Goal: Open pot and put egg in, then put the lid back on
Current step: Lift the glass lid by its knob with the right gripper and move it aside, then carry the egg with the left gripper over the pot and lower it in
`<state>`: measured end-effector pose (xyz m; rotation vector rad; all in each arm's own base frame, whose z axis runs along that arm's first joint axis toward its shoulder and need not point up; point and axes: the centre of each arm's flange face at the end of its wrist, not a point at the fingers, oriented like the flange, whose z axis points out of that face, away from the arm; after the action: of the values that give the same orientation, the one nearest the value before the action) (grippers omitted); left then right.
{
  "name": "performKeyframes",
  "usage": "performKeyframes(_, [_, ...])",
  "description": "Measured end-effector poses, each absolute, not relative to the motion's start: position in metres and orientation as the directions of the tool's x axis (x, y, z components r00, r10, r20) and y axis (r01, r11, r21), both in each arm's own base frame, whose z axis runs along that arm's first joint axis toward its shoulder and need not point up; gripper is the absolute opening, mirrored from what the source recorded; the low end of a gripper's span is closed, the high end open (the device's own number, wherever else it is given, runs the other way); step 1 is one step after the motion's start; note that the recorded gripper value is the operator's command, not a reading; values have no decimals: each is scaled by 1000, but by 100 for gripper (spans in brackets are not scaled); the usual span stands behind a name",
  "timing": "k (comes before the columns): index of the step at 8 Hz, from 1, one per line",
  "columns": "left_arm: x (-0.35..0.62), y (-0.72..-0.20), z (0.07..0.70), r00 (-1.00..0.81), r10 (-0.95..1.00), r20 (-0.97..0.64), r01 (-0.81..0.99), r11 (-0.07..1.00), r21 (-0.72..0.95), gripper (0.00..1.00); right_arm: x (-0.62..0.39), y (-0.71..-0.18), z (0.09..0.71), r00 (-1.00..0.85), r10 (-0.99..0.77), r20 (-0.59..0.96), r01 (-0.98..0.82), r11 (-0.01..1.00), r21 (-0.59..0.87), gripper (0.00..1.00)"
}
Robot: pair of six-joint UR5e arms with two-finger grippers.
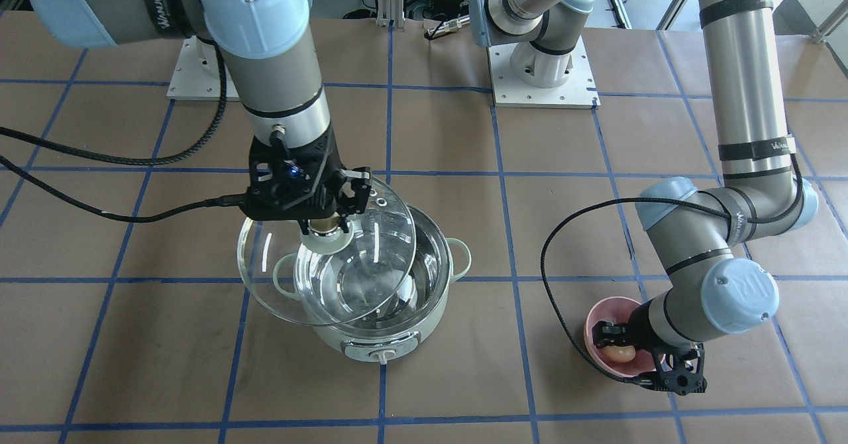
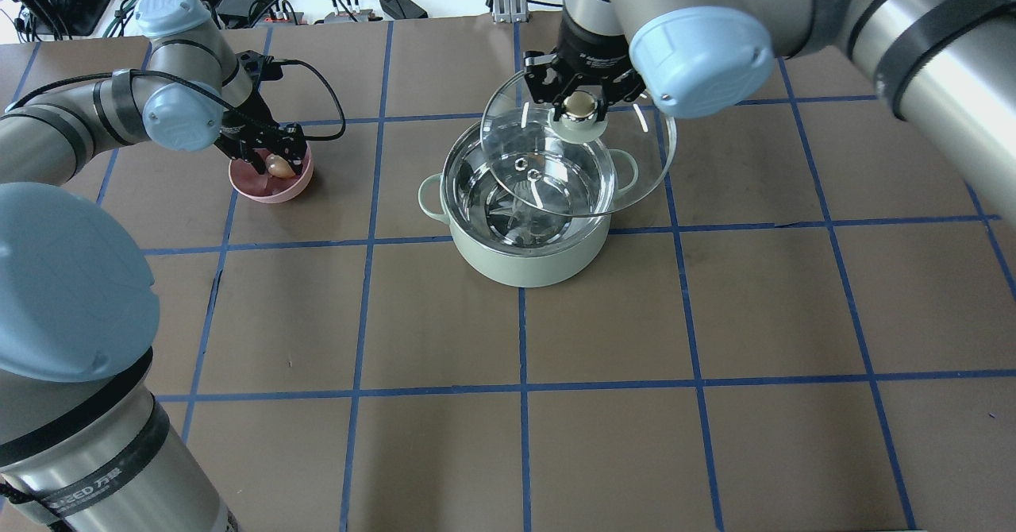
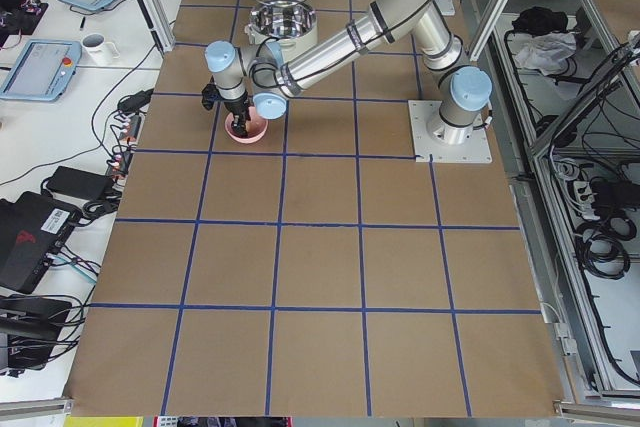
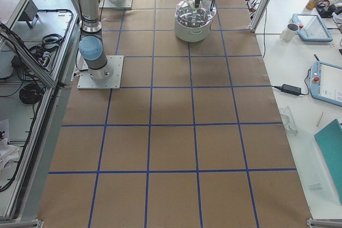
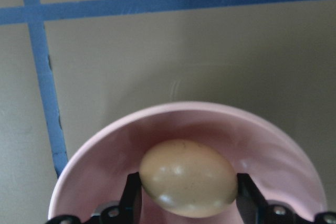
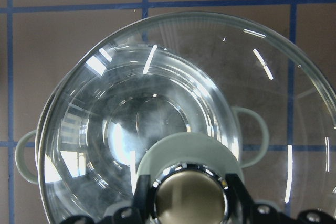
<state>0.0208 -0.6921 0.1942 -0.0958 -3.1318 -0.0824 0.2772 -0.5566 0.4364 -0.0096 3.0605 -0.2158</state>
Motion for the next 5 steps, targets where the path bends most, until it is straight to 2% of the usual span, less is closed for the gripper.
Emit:
performKeyframes(2, [19,-688,226,-998,63,-2,63,998,22,37,209,-551,477,-998,-42,-50,-35,989,-141,8])
performKeyframes(5, [-9,-651,326,-1000,10,-3,10,1000,11,37,124,-526,530,-994,-106,6,-106,983,-150,8])
